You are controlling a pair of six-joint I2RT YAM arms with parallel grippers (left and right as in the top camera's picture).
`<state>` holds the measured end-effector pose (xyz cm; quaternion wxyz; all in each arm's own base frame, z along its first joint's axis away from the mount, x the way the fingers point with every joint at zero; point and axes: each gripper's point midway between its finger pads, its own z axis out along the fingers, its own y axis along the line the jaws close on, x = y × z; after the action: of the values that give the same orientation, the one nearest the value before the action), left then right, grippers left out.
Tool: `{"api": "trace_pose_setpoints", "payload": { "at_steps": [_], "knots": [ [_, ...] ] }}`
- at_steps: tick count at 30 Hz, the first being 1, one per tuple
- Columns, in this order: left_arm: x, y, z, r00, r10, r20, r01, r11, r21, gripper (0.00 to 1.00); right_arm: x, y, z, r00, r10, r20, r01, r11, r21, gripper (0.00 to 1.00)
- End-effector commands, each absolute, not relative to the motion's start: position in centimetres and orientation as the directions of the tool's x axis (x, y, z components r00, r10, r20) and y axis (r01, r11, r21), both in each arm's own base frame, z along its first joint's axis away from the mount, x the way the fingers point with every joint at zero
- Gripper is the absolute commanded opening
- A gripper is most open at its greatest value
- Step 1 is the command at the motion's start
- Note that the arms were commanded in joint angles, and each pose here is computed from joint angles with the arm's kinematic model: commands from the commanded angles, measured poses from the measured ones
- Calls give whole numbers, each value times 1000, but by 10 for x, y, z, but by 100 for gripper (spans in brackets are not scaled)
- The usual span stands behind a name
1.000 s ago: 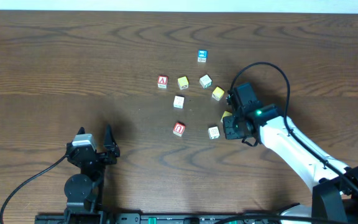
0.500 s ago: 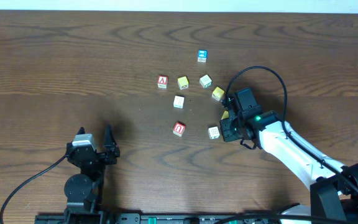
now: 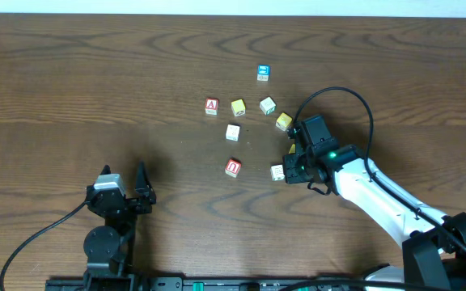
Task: Lift 5 blocks
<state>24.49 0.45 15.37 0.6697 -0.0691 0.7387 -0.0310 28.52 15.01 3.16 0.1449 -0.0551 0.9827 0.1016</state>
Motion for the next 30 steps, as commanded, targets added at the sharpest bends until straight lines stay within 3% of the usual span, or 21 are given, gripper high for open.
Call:
{"api": "trace_pose_setpoints", "payload": {
  "at_steps": [1,30],
  "knots": [
    [244,10,135,-147,-150,-978,-97,986,-136,73,280,151,27,-965,-4,-261,-58,978,200,16],
    [244,10,135,-147,-150,-978,-97,986,-136,73,267,149,23,-976,123,-178,81,971,225,15]
  ]
}}
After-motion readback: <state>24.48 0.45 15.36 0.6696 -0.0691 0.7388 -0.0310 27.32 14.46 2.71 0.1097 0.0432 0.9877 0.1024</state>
